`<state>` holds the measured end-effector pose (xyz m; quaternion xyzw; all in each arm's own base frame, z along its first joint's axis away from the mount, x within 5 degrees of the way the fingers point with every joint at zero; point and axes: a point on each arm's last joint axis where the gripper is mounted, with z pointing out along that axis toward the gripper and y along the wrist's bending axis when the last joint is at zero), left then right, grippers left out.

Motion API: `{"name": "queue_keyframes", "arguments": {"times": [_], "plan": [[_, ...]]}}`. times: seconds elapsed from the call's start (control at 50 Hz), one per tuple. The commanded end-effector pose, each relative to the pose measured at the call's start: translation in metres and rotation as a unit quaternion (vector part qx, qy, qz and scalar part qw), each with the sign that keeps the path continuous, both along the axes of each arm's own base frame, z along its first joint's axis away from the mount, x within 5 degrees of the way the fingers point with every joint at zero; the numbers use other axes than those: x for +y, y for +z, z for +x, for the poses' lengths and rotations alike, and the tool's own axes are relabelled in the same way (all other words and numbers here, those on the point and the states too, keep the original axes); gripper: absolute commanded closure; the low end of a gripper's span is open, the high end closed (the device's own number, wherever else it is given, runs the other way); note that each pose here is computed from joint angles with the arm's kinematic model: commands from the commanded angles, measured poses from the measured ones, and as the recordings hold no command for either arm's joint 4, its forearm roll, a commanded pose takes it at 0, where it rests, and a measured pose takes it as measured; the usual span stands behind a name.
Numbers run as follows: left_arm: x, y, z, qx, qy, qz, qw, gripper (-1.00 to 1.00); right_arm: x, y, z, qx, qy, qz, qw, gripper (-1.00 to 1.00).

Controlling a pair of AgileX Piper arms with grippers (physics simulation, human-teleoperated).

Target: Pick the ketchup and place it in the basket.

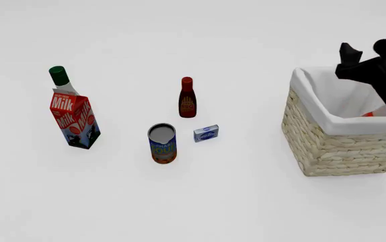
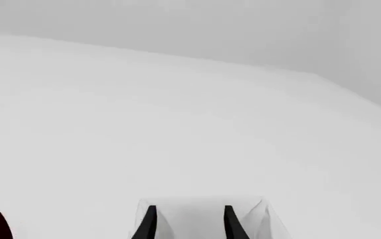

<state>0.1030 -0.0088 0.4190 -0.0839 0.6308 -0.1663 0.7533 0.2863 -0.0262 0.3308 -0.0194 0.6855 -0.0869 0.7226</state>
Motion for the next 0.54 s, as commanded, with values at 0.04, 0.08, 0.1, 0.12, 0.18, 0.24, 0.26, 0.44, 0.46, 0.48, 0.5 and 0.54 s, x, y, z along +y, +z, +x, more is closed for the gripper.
{"name": "queue_keyframes", "arguments": {"times": [0.04, 0.08, 0.1, 0.12, 0.18, 0.24, 0.26, 0.44, 0.46, 0.48, 0.5, 0.54], "plan": [[0.000, -0.004, 0.001, 0.002, 0.001, -0.003, 1.0000, -1.00, 0.040, 0.014, -0.053, -0.038, 0.074, 0.002, 0.9965, -1.00], [0.000, -0.005, 0.002, 0.003, 0.000, -0.006, 1.0000, -1.00, 0.045, 0.015, -0.061, -0.042, 0.088, 0.001, 0.9952, -1.00], [0.000, -0.005, 0.002, 0.002, 0.000, -0.005, 1.0000, -1.00, 0.045, 0.016, -0.063, -0.043, 0.088, 0.001, 0.9952, -1.00], [0.000, -0.005, 0.001, 0.002, -0.001, -0.004, 1.0000, -1.00, 0.045, 0.017, -0.064, -0.045, 0.088, 0.002, 0.9951, -1.00], [0.000, -0.005, 0.001, 0.002, -0.001, -0.003, 1.0000, -1.00, 0.047, 0.019, -0.076, -0.051, 0.097, 0.008, 0.9940, -1.00], [0.000, -0.006, 0.001, 0.002, -0.001, -0.004, 1.0000, -1.00, 0.049, 0.020, -0.082, -0.054, 0.102, 0.009, 0.9933, -1.00], [0.000, -0.006, 0.001, 0.002, -0.001, -0.004, 1.0000, -1.00, 0.050, 0.020, -0.085, -0.055, 0.105, 0.011, 0.9929, -1.00], [-0.001, -0.011, 0.004, 0.005, -0.004, -0.007, 1.0000, -1.00, 0.053, 0.020, -0.106, -0.062, 0.122, 0.022, 0.9904, -1.00], [-0.001, -0.011, 0.005, 0.004, -0.005, -0.007, 1.0000, -1.00, 0.053, 0.020, -0.107, -0.062, 0.122, 0.023, 0.9903, -1.00], [-0.001, -0.012, 0.005, 0.005, -0.006, -0.007, 0.9999, -1.00, 0.053, 0.020, -0.109, -0.062, 0.124, 0.025, 0.9900, -1.00], [-0.002, -0.012, 0.006, 0.006, -0.007, -0.008, 0.9999, -1.00, 0.054, 0.021, -0.111, -0.063, 0.127, 0.026, 0.9896, -1.00], [-0.002, -0.014, 0.007, 0.006, -0.009, -0.008, 0.9999, -1.00, 0.057, 0.020, -0.114, -0.062, 0.136, 0.026, 0.9884, -1.00]]}}
